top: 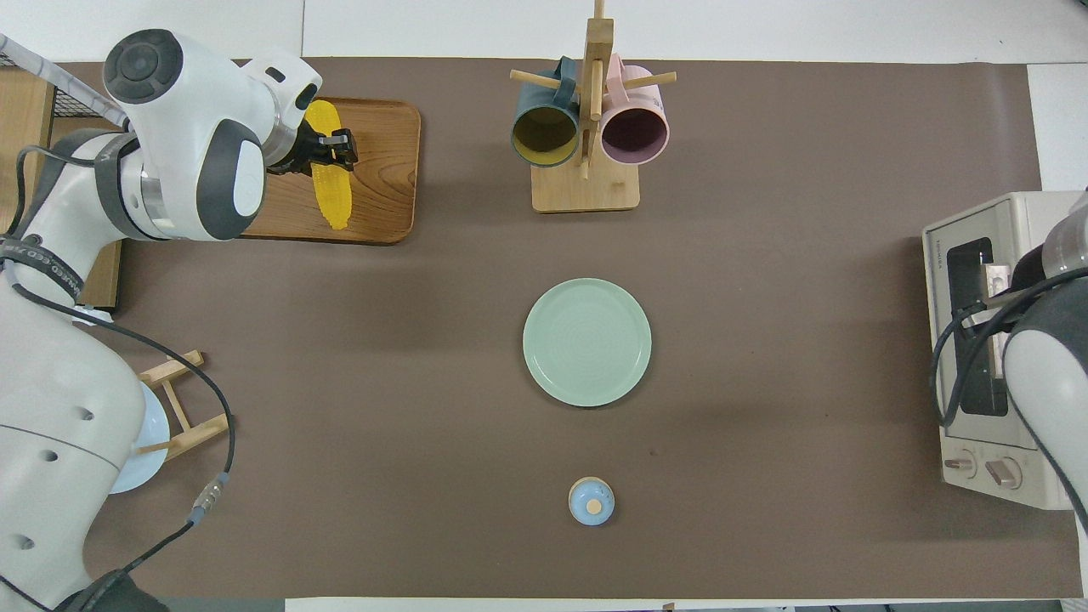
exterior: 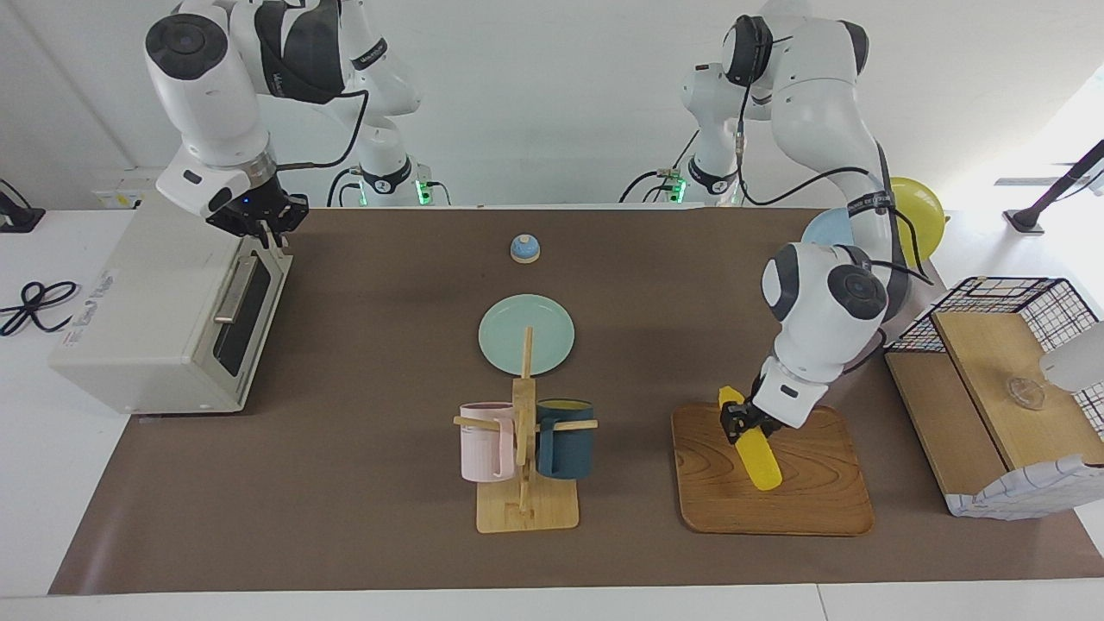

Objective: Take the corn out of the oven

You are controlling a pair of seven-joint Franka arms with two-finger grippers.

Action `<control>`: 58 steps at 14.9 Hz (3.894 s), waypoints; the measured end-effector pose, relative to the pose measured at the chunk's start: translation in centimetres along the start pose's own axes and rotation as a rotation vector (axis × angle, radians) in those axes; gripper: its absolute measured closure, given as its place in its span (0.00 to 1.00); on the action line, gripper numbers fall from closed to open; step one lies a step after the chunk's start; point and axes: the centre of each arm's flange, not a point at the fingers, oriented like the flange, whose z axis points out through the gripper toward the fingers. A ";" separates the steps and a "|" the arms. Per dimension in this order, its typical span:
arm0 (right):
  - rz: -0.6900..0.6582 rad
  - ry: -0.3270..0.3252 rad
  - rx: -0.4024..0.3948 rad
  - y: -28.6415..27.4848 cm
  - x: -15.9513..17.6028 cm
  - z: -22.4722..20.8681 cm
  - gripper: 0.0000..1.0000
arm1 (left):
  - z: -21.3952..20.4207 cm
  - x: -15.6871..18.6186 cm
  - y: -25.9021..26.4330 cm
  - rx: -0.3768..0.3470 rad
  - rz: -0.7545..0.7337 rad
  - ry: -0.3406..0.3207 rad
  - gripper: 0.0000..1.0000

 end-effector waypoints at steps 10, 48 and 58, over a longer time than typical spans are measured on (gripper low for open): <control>0.145 0.019 0.098 0.5 2.2 -5.0 0.67 | 3.9 2.0 -1.7 -0.005 0.055 0.030 0.46; 0.209 0.026 0.103 -0.2 0.5 -6.1 0.00 | -25.8 -13.4 -10.6 0.059 -0.019 -0.210 0.00; 0.209 0.026 0.103 -0.2 0.5 -6.0 0.00 | -25.1 -12.5 -10.9 0.116 0.049 -0.135 0.00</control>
